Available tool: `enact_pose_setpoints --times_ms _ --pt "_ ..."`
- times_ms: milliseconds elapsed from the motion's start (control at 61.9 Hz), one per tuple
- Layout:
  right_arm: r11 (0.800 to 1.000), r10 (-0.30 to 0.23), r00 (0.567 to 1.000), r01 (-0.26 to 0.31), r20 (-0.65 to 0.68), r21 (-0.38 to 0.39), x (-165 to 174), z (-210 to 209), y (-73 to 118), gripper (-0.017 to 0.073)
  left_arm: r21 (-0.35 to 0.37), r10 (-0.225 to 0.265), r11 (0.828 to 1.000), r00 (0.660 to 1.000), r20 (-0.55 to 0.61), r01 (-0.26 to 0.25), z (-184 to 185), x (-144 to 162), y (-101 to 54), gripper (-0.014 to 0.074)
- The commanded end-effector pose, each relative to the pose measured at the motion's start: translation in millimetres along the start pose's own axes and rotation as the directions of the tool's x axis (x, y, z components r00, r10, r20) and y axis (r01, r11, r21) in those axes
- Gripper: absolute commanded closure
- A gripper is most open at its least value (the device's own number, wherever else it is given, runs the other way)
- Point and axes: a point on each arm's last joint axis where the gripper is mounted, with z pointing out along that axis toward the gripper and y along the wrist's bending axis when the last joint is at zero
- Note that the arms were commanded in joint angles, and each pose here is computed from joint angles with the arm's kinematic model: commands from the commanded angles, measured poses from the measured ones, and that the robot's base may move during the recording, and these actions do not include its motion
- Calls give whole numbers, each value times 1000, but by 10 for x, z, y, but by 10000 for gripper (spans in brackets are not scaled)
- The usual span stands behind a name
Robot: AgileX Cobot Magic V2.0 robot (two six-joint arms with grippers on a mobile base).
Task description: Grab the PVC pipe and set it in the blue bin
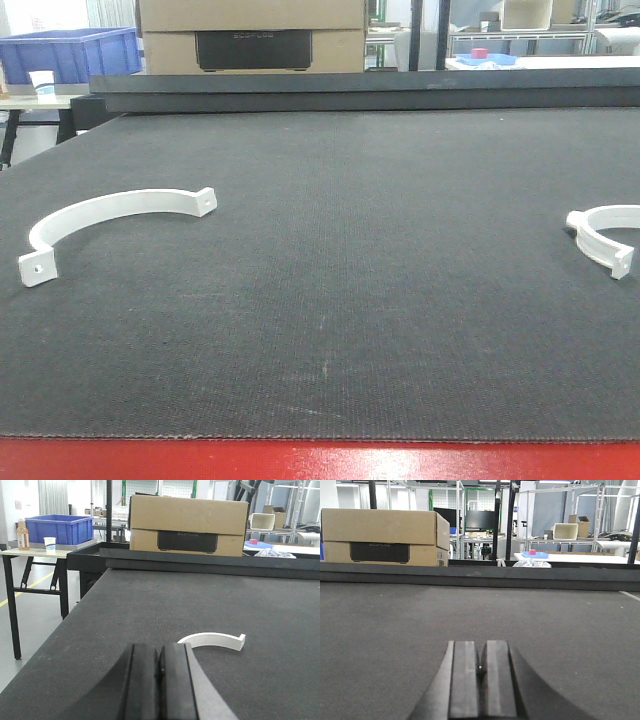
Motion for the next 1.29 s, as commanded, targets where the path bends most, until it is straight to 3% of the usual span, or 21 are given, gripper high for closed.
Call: enact_pose_setpoints --times_ms 0,485,517,598,647,808,937,1083,1277 --pt "1000 -11 1000 11 25 3 -21 -3 -2 727 -1 -5 1000 1000 24 5 -5 -24 0 704" --pt "1000 -11 1000 11 29 3 -25 -3 -2 727 -1 -5 1000 999 39 5 -5 -38 0 704" --pt "1000 -11 999 11 39 4 -34 -3 -2 727 0 -28 1000 998 56 28 -6 -54 0 704" --pt "1000 -11 997 11 75 6 -66 -5 -4 727 6 -160 987 981 112 160 -10 -104 10 704" --pt "1000 -11 994 10 111 7 -99 -8 -5 727 8 -191 981 971 145 191 -14 -133 17 704" --pt "1000 -11 982 10 190 10 -225 -23 -5 727 11 -190 981 955 229 193 -29 -209 30 704" --pt "1000 -8 960 7 280 7 -560 -78 4 727 19 -186 982 944 271 188 -51 -345 26 704" --pt "1000 -7 936 7 353 2 -978 -179 19 727 25 -144 989 932 333 144 -117 -639 13 704" --pt "1000 -7 952 8 306 -1 -1299 -59 31 727 34 -146 989 963 226 142 -54 -971 -21 704"
